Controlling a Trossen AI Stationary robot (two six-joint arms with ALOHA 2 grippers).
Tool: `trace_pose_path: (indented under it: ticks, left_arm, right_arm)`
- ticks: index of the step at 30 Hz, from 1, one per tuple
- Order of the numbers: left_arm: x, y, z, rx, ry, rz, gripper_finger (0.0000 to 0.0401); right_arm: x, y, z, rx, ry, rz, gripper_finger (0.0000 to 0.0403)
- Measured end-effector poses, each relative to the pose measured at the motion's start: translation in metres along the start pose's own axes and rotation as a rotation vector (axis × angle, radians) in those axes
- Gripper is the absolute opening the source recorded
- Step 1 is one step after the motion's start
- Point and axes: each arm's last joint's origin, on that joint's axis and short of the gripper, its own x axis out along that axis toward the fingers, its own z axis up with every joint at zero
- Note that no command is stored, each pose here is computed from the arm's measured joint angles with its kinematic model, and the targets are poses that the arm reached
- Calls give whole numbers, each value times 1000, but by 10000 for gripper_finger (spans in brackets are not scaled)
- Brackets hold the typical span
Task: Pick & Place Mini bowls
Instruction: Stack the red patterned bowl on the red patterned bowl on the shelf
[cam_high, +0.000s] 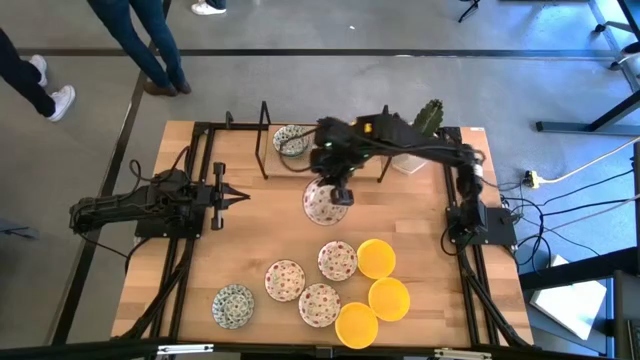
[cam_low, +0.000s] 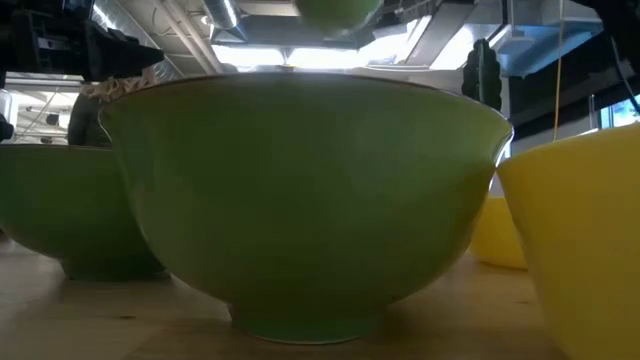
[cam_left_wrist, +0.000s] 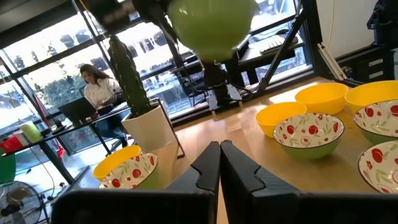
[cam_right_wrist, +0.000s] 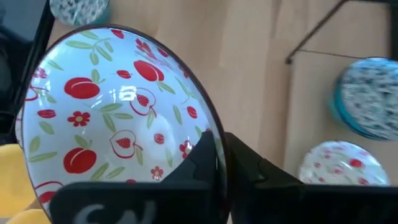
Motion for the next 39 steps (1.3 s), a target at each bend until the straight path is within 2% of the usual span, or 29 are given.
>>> trace_pose_path:
  ticks: [6, 11, 14, 19, 24, 32, 34, 39]
  left_arm:
    - [0, 0, 0, 0, 0, 0, 6]
    - [0, 0, 0, 0, 0, 0, 7]
    - [0, 0, 0, 0, 0, 0, 4]
    - [0, 0, 0, 0, 0, 0, 6]
    - [0, 0, 0, 0, 0, 0, 7]
    - [0, 0, 0, 0, 0, 0, 6]
    - [0, 0, 0, 1, -1, 0, 8]
    - [0, 0, 0, 0, -1, 0, 5]
  right_arm:
    - [-52, 8, -8, 51, -92, -47, 16]
    - [-100, 27, -20, 76, -163, -149, 16]
    - [-122, 39, -34, 119, -145, -170, 16]
    - [-144, 57, -62, 235, -76, -289, 16]
    - [-154, 73, -93, 374, -61, -293, 16]
    - [-152, 83, -162, 504, -8, -324, 16]
    - [-148, 84, -178, 486, -18, -310, 16]
    - [-122, 88, -212, 371, -90, -189, 16]
